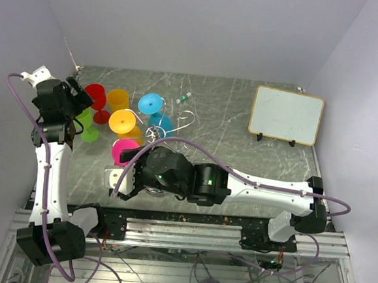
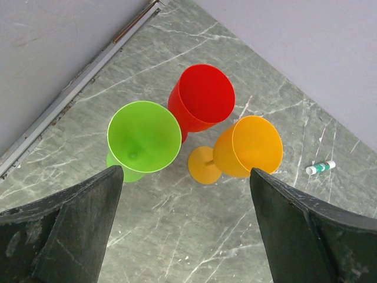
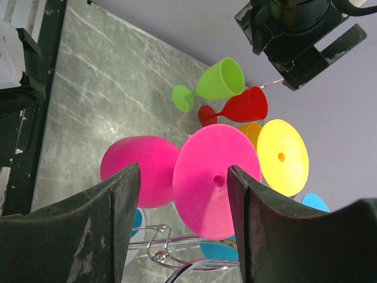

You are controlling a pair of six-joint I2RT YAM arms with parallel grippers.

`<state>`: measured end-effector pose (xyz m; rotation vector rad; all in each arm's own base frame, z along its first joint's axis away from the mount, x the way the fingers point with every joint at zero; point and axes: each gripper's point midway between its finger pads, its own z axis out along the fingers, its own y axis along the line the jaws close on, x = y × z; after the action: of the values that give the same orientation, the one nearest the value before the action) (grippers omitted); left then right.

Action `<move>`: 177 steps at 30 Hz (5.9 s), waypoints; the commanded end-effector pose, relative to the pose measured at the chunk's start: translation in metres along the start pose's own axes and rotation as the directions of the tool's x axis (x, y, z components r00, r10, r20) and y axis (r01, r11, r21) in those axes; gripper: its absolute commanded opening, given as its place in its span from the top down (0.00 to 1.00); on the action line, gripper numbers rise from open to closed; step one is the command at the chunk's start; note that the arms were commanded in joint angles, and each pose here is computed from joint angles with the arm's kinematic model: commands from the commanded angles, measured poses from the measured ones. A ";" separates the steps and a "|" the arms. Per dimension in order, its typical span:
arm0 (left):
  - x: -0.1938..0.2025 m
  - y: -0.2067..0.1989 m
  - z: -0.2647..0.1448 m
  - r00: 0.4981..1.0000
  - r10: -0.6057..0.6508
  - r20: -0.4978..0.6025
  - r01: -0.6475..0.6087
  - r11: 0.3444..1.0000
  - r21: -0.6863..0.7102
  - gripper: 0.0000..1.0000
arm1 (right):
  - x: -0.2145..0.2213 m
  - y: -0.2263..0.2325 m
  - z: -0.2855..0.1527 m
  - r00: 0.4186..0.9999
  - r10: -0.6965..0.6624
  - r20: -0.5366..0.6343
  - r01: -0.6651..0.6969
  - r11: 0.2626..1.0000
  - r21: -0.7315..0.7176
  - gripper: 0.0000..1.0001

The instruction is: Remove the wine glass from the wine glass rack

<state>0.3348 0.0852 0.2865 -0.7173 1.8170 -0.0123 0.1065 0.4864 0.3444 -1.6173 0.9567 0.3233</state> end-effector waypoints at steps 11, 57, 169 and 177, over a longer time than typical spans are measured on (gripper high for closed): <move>-0.008 -0.003 0.000 1.000 -0.004 0.029 0.004 1.000 0.024 0.01 | 0.004 -0.010 0.002 1.000 0.024 -0.015 -0.024 1.000 -0.018 0.69; -0.006 -0.001 0.004 1.000 -0.009 0.017 0.008 1.000 0.024 0.01 | -0.006 -0.013 -0.013 0.999 -0.018 -0.031 0.018 1.000 0.005 0.40; -0.003 0.001 0.008 1.000 -0.021 0.005 0.020 0.999 0.034 0.01 | -0.024 -0.042 -0.055 0.987 -0.154 -0.041 0.159 0.962 0.220 1.00; 0.000 0.002 0.010 1.000 -0.018 -0.001 0.018 0.999 0.029 0.02 | -0.064 -0.040 -0.082 0.968 0.025 0.251 -0.073 0.981 0.182 1.00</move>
<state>0.3391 0.0884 0.2782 -0.7229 1.8356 -0.0358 0.0908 0.4466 0.4033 -1.4921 0.8239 0.2185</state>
